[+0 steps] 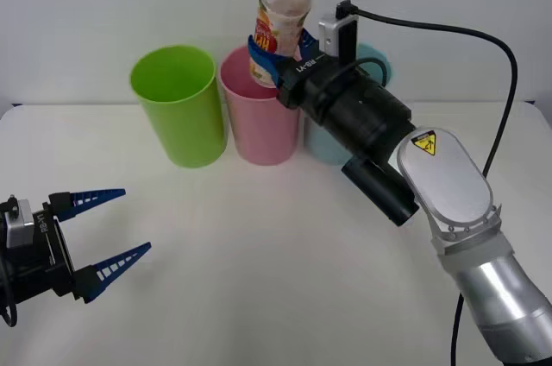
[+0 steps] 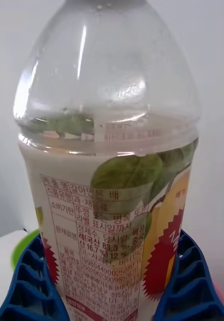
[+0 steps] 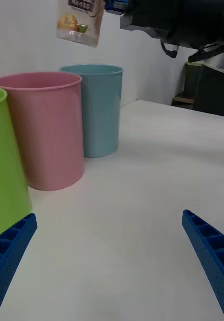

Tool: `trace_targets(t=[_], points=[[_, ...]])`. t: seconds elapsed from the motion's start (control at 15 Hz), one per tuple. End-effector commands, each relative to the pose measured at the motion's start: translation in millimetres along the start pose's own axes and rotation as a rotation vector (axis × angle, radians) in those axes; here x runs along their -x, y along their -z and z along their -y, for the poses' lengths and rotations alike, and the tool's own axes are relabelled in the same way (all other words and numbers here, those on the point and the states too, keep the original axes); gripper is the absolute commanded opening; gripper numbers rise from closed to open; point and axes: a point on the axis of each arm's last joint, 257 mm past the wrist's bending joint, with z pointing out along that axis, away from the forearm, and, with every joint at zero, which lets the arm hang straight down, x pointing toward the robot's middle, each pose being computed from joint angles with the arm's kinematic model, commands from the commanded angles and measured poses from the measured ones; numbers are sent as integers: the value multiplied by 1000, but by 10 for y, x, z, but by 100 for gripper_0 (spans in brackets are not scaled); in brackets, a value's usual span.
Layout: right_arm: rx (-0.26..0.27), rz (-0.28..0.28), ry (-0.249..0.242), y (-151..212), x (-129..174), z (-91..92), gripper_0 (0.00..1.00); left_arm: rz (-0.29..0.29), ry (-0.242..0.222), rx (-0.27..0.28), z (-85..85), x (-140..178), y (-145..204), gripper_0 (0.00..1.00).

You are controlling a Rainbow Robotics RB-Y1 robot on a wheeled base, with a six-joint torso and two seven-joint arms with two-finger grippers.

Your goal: Grasp the object on the table and drop it into the matching bin: aluminum can to the light blue bin, PET bottle to the pink bin.

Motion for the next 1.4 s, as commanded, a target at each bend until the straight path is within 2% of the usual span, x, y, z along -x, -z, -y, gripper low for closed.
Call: trace_targets(t=[0.07,0.33,0.67,1.27,1.33,1.4], points=[[-20,-30,0,-252,-119,111,0,0,0,0,0,0,0,100],[-53,-60,4,-552,-201,263,0,0,0,0,0,0,0,100],[-79,-113,1,-616,-421,410,0,0,0,0,0,0,0,100],[-72,-126,-8,-620,-496,358,0,0,0,0,0,0,0,100],[-72,-127,-2,-619,-497,359,23,0,0,0,0,0,0,100],[-73,-127,1,-619,-496,362,61,0,0,0,0,0,0,100]])
